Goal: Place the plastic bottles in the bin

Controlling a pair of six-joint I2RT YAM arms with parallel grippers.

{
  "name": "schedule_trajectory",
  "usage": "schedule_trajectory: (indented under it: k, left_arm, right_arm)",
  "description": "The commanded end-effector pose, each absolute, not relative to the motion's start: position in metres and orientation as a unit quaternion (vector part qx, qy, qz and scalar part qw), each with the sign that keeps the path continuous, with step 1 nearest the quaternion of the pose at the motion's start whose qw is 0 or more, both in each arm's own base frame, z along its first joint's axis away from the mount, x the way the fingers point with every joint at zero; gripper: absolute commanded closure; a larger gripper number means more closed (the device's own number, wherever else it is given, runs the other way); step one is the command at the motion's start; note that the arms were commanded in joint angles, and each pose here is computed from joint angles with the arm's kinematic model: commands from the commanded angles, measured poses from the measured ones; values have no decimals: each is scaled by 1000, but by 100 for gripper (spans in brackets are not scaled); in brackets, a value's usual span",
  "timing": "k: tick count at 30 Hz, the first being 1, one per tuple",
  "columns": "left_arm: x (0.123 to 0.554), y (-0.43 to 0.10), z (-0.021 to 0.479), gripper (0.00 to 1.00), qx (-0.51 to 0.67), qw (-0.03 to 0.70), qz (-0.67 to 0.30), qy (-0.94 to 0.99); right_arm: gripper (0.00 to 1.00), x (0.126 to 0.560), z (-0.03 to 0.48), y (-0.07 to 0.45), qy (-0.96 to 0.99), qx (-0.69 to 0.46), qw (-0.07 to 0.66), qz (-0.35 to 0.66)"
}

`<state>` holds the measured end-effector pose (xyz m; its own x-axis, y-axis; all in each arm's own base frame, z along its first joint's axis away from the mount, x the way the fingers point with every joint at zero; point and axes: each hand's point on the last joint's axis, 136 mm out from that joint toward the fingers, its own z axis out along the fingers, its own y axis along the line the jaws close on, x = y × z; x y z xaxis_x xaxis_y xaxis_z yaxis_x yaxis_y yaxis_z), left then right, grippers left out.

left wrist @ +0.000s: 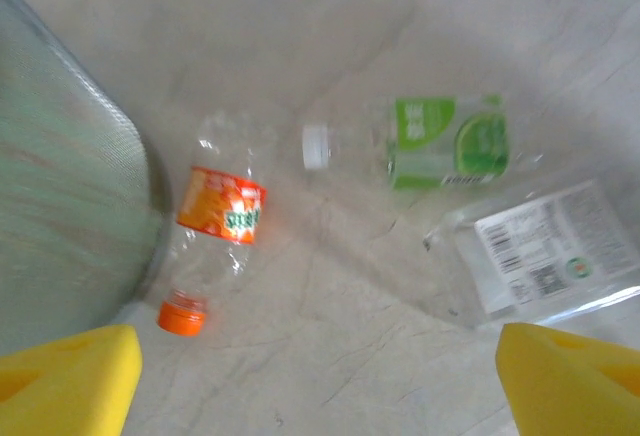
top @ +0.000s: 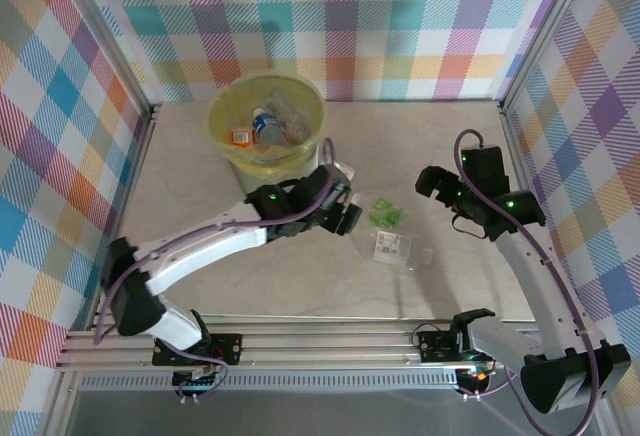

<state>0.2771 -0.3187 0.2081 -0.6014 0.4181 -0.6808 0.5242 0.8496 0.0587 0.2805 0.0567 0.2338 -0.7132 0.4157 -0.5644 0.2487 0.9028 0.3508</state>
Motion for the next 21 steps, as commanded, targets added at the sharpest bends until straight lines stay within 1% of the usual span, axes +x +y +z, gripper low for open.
schedule_trajectory:
  k: [1, 4, 9, 13, 19, 21]
  left_arm:
    - [293, -328, 188, 7, 257, 370, -43, 892]
    - [308, -328, 167, 6, 266, 361, 1, 894]
    - [338, -314, 123, 8, 248, 318, 47, 914]
    - [354, -313, 109, 12, 247, 311, 71, 915]
    - [370, -302, 90, 13, 234, 293, 107, 921]
    - [374, -300, 84, 15, 232, 289, 115, 922]
  right_arm:
    - [0, 276, 234, 57, 914, 189, 332, 139]
    - [0, 277, 234, 55, 911, 194, 336, 139]
    - [0, 278, 234, 54, 907, 201, 344, 140]
    - [0, 279, 233, 53, 905, 202, 347, 139]
    - [0, 280, 231, 55, 904, 202, 348, 145]
    - [0, 281, 230, 55, 903, 203, 349, 145]
